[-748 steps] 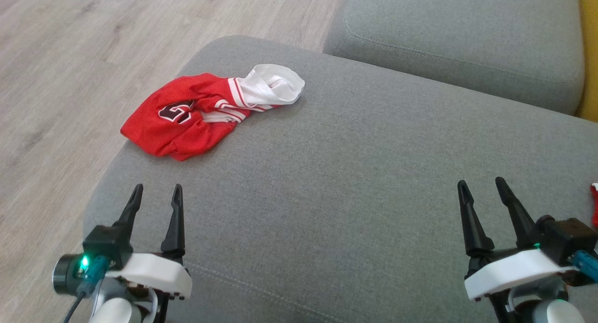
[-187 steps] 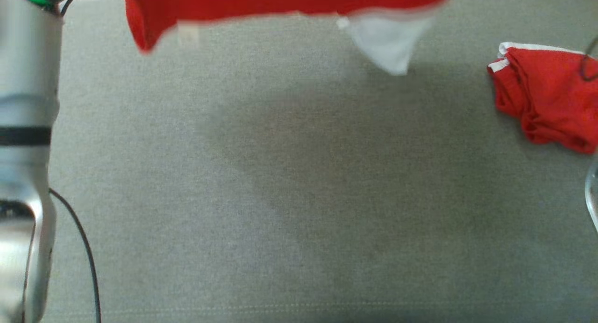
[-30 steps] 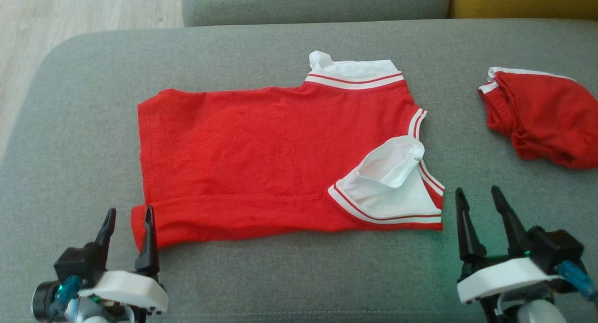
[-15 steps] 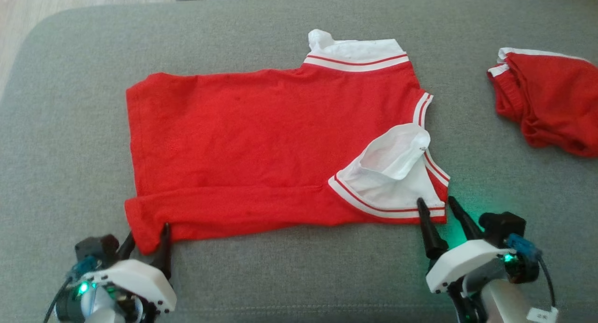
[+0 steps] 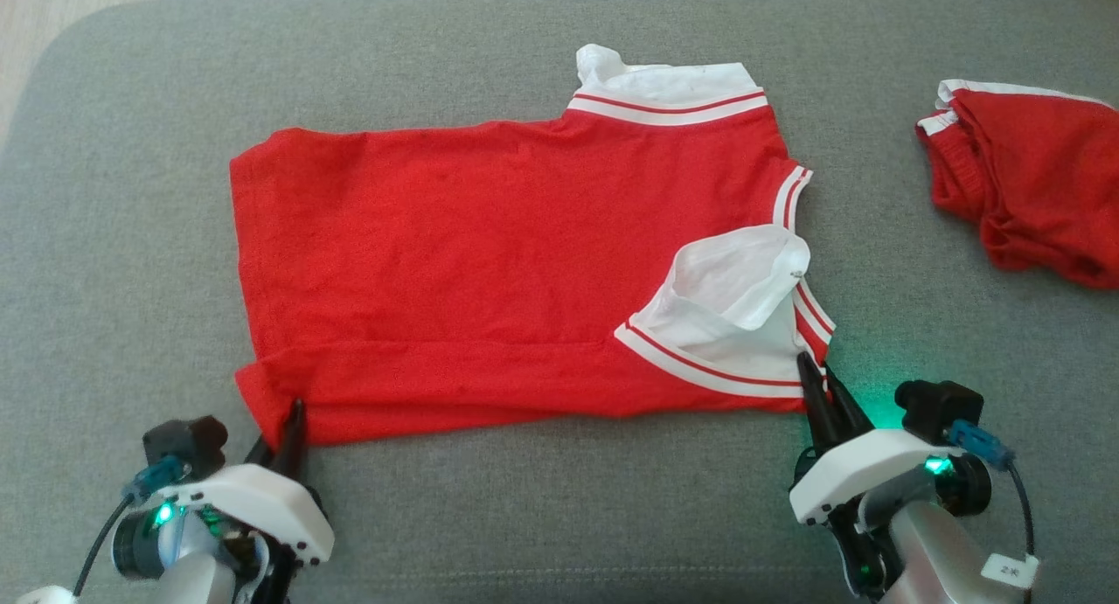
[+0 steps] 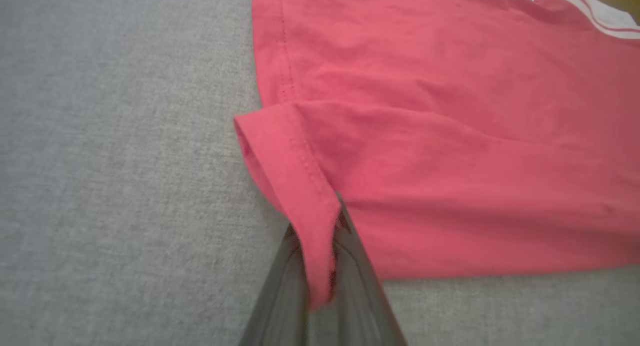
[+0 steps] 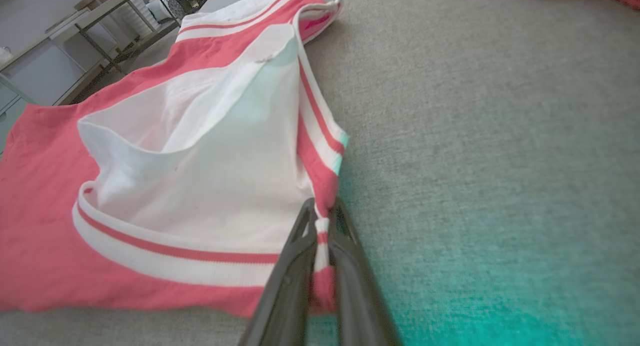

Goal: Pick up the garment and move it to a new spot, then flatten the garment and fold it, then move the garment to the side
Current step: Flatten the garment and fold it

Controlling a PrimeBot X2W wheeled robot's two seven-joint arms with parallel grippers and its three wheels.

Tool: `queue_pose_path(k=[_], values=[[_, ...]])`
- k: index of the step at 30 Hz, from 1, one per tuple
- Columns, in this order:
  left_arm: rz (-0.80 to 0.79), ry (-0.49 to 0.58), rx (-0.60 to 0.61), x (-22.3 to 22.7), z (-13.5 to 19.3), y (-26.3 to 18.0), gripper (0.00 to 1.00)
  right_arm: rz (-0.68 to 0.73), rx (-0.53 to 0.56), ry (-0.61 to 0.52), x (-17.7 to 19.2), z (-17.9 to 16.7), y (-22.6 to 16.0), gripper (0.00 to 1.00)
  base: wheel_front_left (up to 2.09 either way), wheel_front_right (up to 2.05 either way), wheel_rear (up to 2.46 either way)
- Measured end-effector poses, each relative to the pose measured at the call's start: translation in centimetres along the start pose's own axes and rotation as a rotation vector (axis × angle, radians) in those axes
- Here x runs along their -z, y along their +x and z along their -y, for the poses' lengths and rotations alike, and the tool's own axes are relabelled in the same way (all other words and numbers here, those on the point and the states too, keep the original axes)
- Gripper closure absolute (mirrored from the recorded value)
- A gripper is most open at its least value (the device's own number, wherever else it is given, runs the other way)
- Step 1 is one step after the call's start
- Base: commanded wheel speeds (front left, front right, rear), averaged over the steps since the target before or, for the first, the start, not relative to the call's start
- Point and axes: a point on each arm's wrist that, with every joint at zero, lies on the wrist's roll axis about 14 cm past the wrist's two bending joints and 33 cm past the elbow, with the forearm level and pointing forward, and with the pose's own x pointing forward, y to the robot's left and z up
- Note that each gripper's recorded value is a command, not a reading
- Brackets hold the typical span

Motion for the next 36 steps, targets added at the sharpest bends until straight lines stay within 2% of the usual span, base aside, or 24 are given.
queue_pose_path(k=[8,14,23,31,32,33,34,36], values=[[0.08,0.015,0.063,-2.1,1.9,0.2,1.0,0.028,0.017,0.031,-0.4,0.4,-0.2,1.0,0.0,0.0,0.0],[0.092,0.026,0.1,-2.5,3.0,-0.1,1.0,0.054,0.088,0.066,-0.4,2.6,-1.7,1.0,0.0,0.0,0.0],[0.004,0.055,0.124,-0.2,3.4,-2.2,1.0,0.033,0.191,0.105,1.6,5.3,-6.5,1.0,0.0,0.0,0.0],[-0.057,0.05,0.112,1.1,3.0,-3.5,1.0,0.023,0.205,0.129,2.2,5.4,-8.4,1.0,0.0,0.0,0.0],[-0.068,0.048,0.111,1.2,2.9,-3.6,1.0,0.031,0.202,0.134,2.0,5.3,-8.4,0.74,0.0,0.0,0.0],[-0.075,0.047,0.11,1.3,2.9,-3.6,0.84,0.034,0.195,0.136,1.7,5.1,-8.3,0.45,0.0,0.0,0.0],[-0.084,0.048,0.106,1.5,2.8,-3.7,0.0,0.037,0.185,0.134,1.6,4.8,-8.2,0.0,0.0,0.0,0.0],[-0.092,0.036,0.099,1.6,2.7,-3.8,0.0,0.046,0.166,0.111,1.1,4.3,-8.0,0.0,0.0,0.0,0.0]])
